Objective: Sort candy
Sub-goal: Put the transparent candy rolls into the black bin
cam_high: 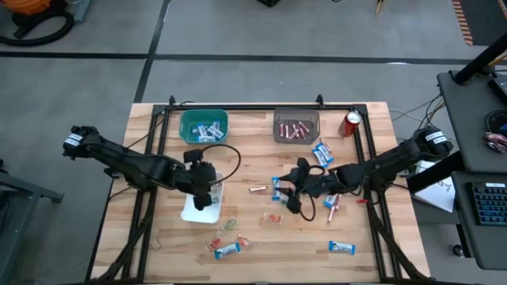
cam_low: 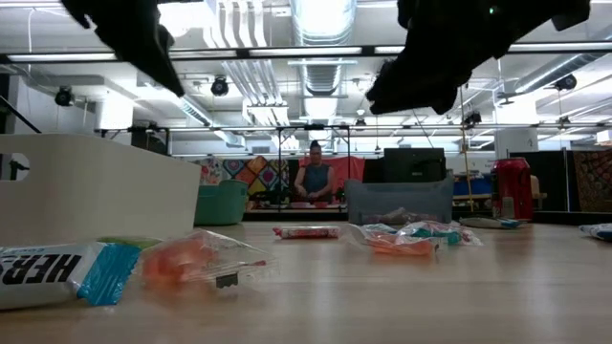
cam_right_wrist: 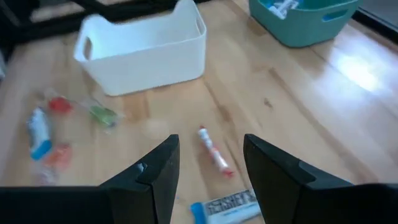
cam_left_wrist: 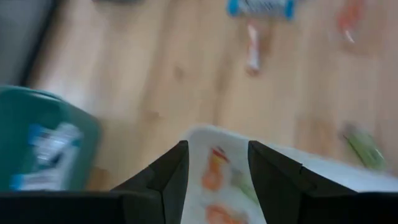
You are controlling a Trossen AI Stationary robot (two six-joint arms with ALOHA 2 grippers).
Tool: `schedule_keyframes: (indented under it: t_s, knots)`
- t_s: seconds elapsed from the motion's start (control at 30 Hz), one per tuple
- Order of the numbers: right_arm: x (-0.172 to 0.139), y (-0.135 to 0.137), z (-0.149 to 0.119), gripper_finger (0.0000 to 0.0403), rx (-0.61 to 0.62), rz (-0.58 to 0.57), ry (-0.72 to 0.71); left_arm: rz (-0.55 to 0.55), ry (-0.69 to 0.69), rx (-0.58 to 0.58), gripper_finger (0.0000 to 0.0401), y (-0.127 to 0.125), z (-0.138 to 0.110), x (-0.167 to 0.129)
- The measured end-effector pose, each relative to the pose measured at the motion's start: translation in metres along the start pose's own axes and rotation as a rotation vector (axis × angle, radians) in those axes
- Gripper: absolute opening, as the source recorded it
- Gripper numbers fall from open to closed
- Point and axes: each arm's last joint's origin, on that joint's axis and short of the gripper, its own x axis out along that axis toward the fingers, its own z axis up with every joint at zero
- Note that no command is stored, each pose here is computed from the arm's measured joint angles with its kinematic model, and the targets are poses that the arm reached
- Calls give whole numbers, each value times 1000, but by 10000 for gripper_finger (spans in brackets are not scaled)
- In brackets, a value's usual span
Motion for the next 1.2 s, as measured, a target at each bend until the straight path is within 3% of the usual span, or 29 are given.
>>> schedule_keyframes:
  t_s: [0.3, 0.6, 0.9, 1.2]
  knots:
    - [32, -2, 2, 171, -225, -52, 127, 203, -240, -142, 149, -9, 1, -18]
    - [66, 5, 8, 171, -356, -50, 176, 208, -277, -166, 149, -18, -2, -20]
    - [97, 6, 5, 171, -373, -7, 231, 209, -275, -160, 149, -18, -3, -20]
    - [129, -3, -16, 170, -363, 8, 330, 229, -261, -137, 149, -23, -3, -13]
